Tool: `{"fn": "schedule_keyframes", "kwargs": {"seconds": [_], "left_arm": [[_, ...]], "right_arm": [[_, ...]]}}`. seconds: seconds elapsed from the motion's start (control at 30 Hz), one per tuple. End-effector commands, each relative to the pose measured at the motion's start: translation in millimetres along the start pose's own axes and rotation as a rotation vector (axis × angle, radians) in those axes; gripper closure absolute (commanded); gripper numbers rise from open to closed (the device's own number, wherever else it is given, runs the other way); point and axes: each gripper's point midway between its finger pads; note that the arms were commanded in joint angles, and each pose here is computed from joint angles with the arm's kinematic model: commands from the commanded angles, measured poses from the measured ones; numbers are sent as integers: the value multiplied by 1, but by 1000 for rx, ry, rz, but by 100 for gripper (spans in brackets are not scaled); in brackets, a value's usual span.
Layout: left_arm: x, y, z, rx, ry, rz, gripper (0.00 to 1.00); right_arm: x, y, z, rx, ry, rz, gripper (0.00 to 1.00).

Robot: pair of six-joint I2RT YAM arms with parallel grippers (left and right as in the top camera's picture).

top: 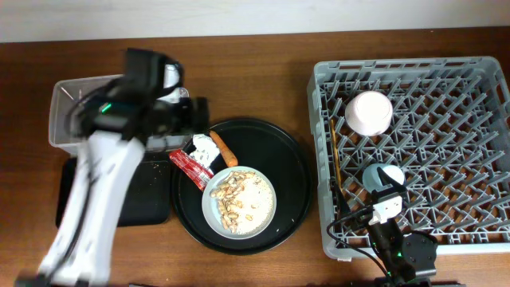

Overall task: Sort waste into correct bins and load items into the dishwasher rack
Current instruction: 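Move the left gripper over the orange carrot on the tray, then grasp the carrot with the left gripper and drop it on the black tray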

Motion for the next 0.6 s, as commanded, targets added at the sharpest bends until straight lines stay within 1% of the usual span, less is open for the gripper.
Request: {"fn": "schedule_keyframes", "kwargs": {"seconds": [0.0, 0.03, 0.07, 0.13, 0.2, 0.23, 0.27, 0.3, 0.4, 0.47, 0.57], "left_arm": [[59, 13, -17, 20, 34, 142, 9], [75, 15, -20, 27, 36, 172, 21], [93, 19, -24, 6, 35, 206, 27], [116, 24, -28, -60, 26, 243, 28], [133, 29, -31, -123, 16, 273, 31], [141, 33, -33, -146, 10, 292, 34], [146, 37, -34, -163, 5, 309, 42], [151, 40, -37, -173, 1, 325, 45], [167, 51, -41, -169, -40, 359, 45], [180, 59, -34, -222, -118, 379, 45], [198, 74, -40, -301, -109, 439, 45]], "right_arm": [[0, 2, 0, 11, -6, -3, 2], [0, 2, 0, 11, -6, -3, 2], [0, 2, 0, 11, -6, -3, 2], [0, 2, 0, 11, -6, -3, 2], [0, 2, 0, 11, -6, -3, 2], [0, 2, 0, 11, -6, -3, 2], [0, 2, 0, 11, -6, -3, 2], [0, 2, 0, 11, -6, -3, 2], [0, 2, 0, 11, -6, -3, 2], [0, 2, 0, 11, -6, -3, 2], [0, 2, 0, 11, -6, -3, 2]]}}
Point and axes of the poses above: each gripper's point midway between its finger pads, its own x axis out along the fingers, its own z axis along the line the jaws close on, y = z × x, and after that the axes turned 9 degrees about x, right-handed
